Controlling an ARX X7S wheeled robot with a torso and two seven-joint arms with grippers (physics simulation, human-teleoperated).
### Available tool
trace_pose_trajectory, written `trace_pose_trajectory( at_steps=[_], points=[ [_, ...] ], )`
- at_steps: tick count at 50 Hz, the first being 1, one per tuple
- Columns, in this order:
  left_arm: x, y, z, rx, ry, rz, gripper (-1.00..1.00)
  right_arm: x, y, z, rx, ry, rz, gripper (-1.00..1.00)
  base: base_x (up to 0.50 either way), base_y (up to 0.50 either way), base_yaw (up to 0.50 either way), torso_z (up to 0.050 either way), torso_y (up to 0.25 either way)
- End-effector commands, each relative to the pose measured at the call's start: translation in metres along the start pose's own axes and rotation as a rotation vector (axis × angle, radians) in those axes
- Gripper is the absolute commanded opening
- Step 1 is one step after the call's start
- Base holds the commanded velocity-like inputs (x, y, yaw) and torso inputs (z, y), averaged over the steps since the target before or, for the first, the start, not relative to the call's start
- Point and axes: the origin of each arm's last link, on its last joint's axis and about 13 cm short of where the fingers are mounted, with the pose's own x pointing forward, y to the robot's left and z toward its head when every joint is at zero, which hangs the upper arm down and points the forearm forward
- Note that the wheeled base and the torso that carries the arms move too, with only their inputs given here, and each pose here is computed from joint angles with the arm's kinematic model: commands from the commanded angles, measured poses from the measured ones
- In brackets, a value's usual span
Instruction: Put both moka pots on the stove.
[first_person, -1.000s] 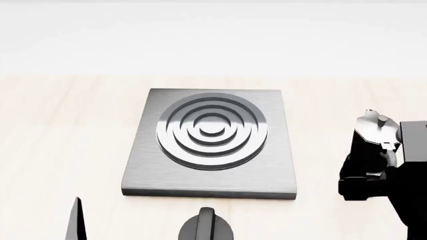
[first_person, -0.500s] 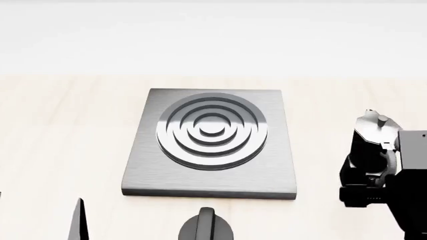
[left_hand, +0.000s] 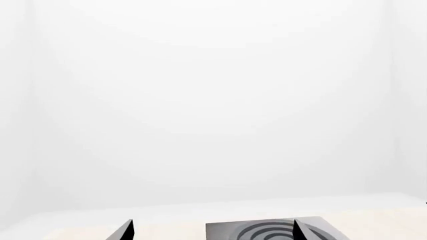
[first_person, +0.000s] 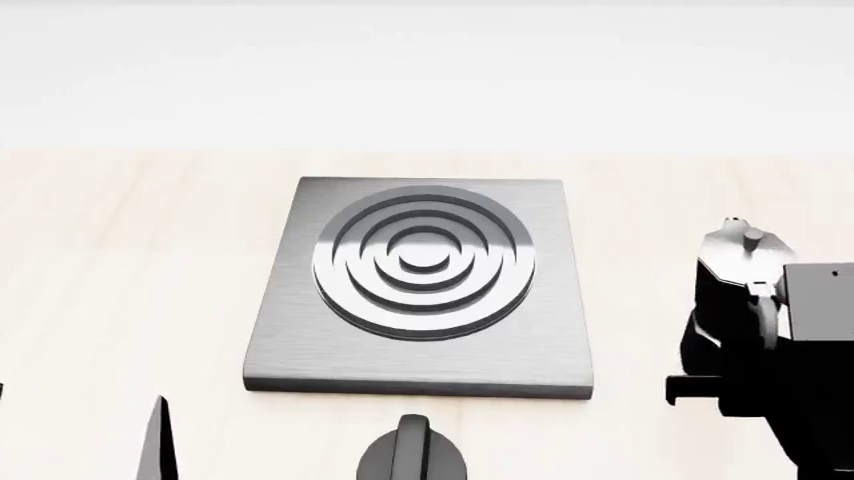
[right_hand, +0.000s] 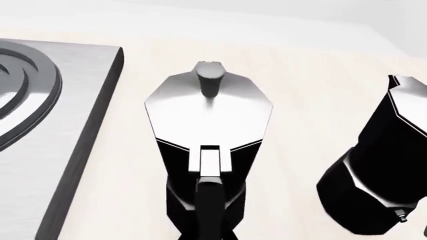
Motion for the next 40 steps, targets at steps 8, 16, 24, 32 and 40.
trace_pose_trajectory(
  at_steps=[8,16,24,32,40],
  points=[
    [-0.001,-0.001,0.001,0.001,0.0,-0.002,1.0,-0.019,0.007,0.03,-0.05,-0.133,-0.001,-1.0,0.0,0.0,0.0,0.0,0.0],
    [-0.001,0.0,0.001,0.0,0.0,0.001,1.0,-0.034,0.013,0.05,-0.07,-0.21,0.011,-1.0,0.0,0.0,0.0,0.0,0.001],
    [0.0,0.0,0.001,0.001,0.002,0.0,1.0,-0.04,0.02,0.064,-0.08,-0.257,0.034,-1.0,0.0,0.0,0.0,0.0,0.001],
    [0.0,0.001,0.001,0.001,0.001,0.005,1.0,-0.041,0.035,0.082,-0.085,-0.299,0.078,-1.0,0.0,0.0,0.0,0.0,0.0],
    [0.001,0.002,0.001,0.001,0.001,0.007,1.0,-0.039,0.05,0.097,-0.09,-0.332,0.124,-1.0,0.0,0.0,0.0,0.0,0.001]
  ],
)
